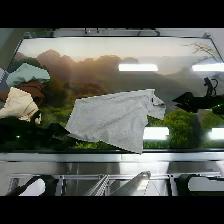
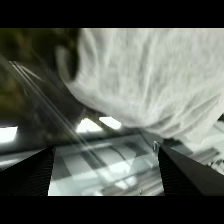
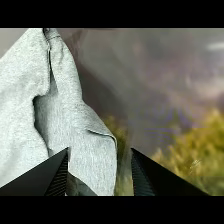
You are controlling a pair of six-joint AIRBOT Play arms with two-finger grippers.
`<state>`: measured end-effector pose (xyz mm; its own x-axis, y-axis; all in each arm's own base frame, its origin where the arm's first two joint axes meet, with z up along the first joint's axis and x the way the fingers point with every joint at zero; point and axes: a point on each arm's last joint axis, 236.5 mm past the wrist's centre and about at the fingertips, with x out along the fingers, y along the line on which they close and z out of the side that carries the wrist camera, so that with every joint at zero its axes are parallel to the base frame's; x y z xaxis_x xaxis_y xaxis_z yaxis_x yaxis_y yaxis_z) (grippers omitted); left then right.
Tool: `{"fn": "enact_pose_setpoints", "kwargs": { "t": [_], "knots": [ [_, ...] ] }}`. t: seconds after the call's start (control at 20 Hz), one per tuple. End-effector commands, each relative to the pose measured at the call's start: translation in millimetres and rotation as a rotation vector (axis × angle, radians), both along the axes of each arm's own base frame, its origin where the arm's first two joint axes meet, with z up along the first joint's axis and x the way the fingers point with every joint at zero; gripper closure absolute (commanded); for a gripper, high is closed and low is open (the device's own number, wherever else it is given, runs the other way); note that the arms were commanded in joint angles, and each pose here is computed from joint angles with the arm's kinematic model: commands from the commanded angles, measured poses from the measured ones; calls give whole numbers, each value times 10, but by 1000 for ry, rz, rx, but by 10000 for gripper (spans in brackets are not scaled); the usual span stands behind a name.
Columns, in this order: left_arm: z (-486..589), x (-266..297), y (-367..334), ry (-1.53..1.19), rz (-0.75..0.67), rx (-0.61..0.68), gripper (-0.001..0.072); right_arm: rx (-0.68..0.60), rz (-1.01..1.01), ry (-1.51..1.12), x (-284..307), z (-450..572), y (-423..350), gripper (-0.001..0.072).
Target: Fold the shirts.
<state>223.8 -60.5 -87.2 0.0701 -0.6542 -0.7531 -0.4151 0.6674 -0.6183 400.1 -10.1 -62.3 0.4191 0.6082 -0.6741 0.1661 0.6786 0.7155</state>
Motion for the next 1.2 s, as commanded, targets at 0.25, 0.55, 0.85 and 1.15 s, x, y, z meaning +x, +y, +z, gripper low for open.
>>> {"fn": "enact_pose_setpoints", "kwargs": {
  "t": [0.25,0.55,0.85,1.15],
  "knots": [
    [-284,505,65,-9,100,-117,13,-2,4,-2,8,-5,12,290],
    [-414,613,-250,2,54,-162,682,-2,9,1,3,-17,27,290],
    [-3,859,34,-142,100,-122,682,12,119,84,-166,-291,371,290],
    [84,891,181,-167,143,-119,682,48,205,177,-283,-633,790,496]
  ]
}}
